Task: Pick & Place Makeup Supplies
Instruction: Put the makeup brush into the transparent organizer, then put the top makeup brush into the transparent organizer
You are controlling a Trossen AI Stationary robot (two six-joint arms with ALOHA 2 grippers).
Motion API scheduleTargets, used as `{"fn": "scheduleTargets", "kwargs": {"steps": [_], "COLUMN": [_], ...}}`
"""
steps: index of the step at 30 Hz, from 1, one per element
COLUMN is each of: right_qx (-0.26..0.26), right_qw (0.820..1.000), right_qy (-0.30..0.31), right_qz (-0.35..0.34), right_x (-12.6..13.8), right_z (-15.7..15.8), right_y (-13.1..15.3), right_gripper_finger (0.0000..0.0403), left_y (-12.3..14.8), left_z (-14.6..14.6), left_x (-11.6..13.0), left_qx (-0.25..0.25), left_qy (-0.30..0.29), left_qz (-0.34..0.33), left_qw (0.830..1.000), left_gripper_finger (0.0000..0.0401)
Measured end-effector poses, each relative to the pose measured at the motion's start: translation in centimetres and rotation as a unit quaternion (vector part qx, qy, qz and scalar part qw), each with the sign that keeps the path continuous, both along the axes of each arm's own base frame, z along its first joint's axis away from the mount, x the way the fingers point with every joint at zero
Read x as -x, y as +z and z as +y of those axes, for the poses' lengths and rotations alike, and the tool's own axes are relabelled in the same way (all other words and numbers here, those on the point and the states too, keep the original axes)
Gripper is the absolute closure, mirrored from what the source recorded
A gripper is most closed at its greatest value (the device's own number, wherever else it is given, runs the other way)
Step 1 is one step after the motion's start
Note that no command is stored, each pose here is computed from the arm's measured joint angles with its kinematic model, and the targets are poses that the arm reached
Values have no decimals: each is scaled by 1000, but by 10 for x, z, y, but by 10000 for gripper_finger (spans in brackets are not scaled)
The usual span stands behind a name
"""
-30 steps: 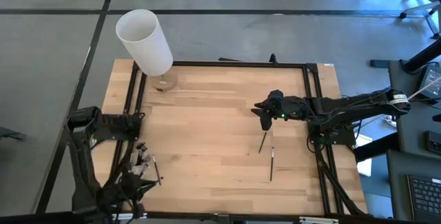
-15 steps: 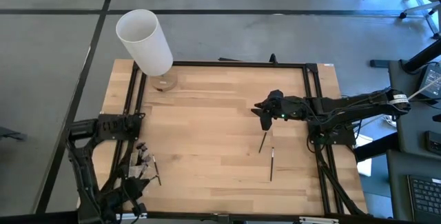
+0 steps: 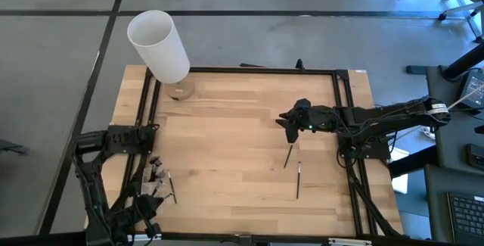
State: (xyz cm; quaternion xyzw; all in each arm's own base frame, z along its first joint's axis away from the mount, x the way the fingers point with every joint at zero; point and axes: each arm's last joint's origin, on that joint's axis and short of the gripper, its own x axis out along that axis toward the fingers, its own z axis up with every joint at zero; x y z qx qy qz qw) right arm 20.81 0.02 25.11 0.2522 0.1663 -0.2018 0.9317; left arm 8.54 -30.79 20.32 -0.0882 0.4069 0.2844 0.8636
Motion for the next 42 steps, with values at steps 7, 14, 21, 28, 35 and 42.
{"fn": "scheduleTargets", "kwargs": {"steps": [7,14,21,28,35,42], "right_qx": [-1,-1,-7,-13,-68,-155], "right_qw": [1000,1000,1000,1000,995,971], "right_qy": [0,4,5,3,-38,-94], "right_qz": [0,0,-2,-4,62,157], "right_x": [0,0,0,0,9,25], "right_z": [0,2,4,4,3,3], "right_y": [0,0,0,0,-14,-32], "right_gripper_finger": [240,240,240,240,240,240], "left_y": [-1,1,31,69,79,72], "left_z": [0,2,21,57,91,124], "left_x": [2,1,-19,-61,-101,-167], "left_qx": [18,21,31,71,76,6], "left_qy": [31,39,82,127,139,112], "left_qz": [32,44,54,23,60,-34], "left_qw": [999,998,995,989,986,993], "left_gripper_finger": [338,291,270,269,269,269]}}
